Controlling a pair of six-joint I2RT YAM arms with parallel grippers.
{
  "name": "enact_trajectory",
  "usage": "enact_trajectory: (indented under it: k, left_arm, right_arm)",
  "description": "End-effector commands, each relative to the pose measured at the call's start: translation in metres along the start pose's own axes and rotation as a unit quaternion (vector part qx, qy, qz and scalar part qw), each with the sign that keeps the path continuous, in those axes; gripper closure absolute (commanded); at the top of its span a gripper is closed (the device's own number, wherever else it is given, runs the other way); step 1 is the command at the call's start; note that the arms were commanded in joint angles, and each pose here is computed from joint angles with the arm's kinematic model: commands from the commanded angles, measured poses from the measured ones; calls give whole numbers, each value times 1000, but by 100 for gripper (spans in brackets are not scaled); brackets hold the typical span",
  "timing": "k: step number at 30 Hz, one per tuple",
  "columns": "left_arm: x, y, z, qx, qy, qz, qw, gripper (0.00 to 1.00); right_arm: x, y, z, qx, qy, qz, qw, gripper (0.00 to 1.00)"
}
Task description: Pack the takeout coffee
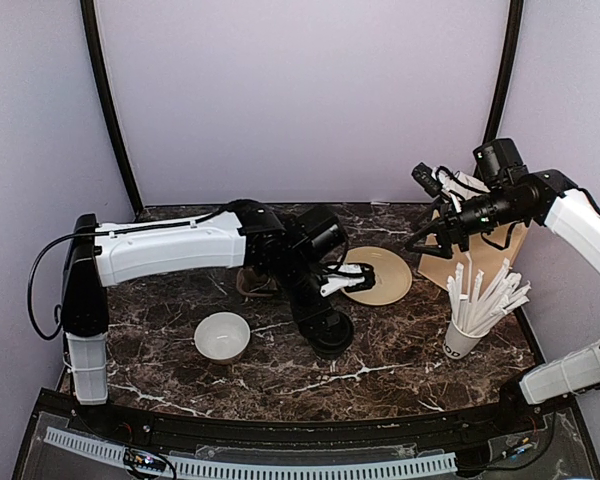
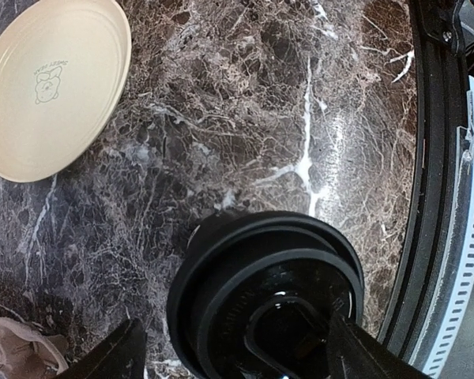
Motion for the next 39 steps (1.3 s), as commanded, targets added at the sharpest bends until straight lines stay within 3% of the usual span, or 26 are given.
enact_trajectory:
  k: [1, 9, 13, 16, 19, 23, 31, 39]
  left_arm:
    - [1, 11, 0, -7, 4, 9, 1000, 19]
    - [-20, 38, 4, -52, -2, -56, 997, 19]
    - [-19, 36, -2, -29, -7, -63, 998, 17]
    - [-18, 32, -13, 0, -7, -59, 998, 3]
    - [-19, 28, -17, 3, -10, -66, 998, 1]
    - [-18, 18, -12, -9, -5, -54, 999, 3]
    - [-13, -1, -11, -3, -3, -26, 1000, 15]
    - [-9, -9, -7, -17, -8, -12, 1000, 14]
  right_arm:
    - [-5, 0, -1, -5, 6, -16, 1000, 28]
    - [-4, -1, -1, -5, 1, -13, 1000, 28]
    - [-3, -1, -2, -2, -1, -11, 1000, 28]
    - [-3, 0, -2, -2, -2, -11, 1000, 28]
    - [-2, -2, -3, -4, -3, -10, 1000, 27]
    - [-3, -3, -4, -7, -6, -8, 1000, 28]
    - [0, -4, -4, -7, -8, -5, 1000, 28]
    - [1, -6, -4, -8, -8, -5, 1000, 28]
Point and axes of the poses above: each gripper's point midway between its finger pads, its own y axis back along the fingers, its own z axis along the line the jaws close on, x = y × z, the point moved 4 cm from there along y, back along the fingers, and after that the axes turned 2 degrees about y, right-handed, at the moved point
